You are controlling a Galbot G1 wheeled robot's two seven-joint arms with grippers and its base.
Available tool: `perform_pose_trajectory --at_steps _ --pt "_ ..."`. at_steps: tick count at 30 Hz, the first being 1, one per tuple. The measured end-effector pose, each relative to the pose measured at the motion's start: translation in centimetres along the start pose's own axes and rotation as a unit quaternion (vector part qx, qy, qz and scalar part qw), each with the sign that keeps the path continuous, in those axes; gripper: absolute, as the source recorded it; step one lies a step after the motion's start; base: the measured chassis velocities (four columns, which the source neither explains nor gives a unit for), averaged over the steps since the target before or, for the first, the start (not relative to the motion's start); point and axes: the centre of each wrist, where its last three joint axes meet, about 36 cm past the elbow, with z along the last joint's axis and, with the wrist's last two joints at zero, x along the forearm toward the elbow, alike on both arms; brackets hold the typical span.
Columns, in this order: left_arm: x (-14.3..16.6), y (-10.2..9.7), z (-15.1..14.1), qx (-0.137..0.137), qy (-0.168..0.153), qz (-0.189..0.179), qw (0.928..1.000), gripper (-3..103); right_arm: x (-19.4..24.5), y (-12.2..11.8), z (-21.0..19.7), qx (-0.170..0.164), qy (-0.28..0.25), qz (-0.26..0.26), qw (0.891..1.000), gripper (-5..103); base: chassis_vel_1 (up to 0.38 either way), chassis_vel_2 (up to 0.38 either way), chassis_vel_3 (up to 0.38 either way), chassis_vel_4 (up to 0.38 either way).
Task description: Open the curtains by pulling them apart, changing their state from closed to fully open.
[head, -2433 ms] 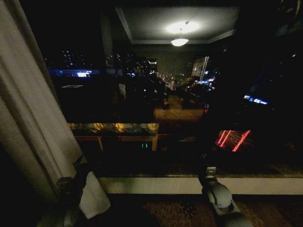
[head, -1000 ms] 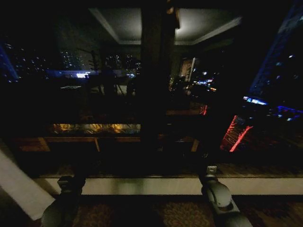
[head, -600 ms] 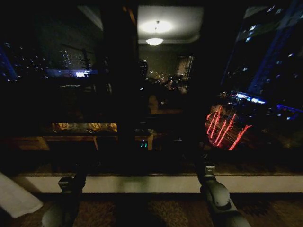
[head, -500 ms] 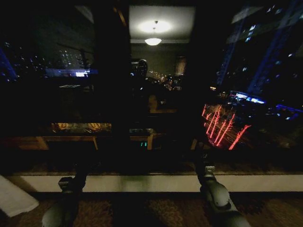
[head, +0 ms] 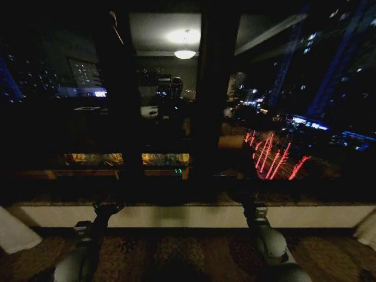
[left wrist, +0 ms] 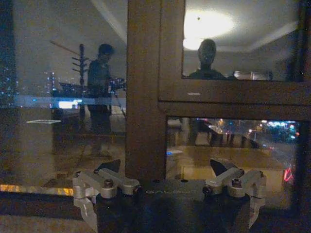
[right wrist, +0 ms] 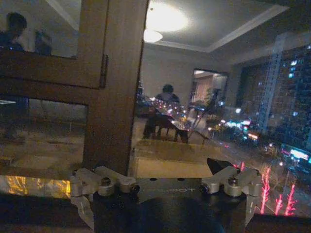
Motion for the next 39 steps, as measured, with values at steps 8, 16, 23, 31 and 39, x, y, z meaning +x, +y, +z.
perform_pose_trajectory --at_steps 8,16,23,31,39 --pt "-0.07 -0.10 -0.14 0.000 -0.003 0.001 1.0000 100 -0.12 -0.20 0.14 0.000 0.001 0.002 1.000 100 0.099 -0.340 -0.098 0.342" --pt "-0.10 -0.09 -0.11 0.000 -0.002 0.002 1.0000 100 -0.19 -0.27 0.25 0.001 0.003 0.003 1.000 100 0.101 -0.377 -0.096 0.363" --pt "-0.19 0.11 -0.19 -0.003 -0.002 0.002 1.0000 100 -0.18 -0.17 0.28 0.001 0.003 0.001 1.000 100 0.181 -0.351 -0.171 0.359" --pt "-0.27 0.21 0.04 -0.003 0.001 0.001 1.0000 100 -0.20 -0.09 0.38 0.001 0.004 0.001 1.000 100 0.309 -0.315 -0.308 0.315" --pt "-0.27 0.24 0.13 -0.002 0.000 0.001 1.0000 100 -0.35 -0.02 0.84 0.004 -0.004 0.004 1.000 100 0.369 -0.353 -0.361 0.348"
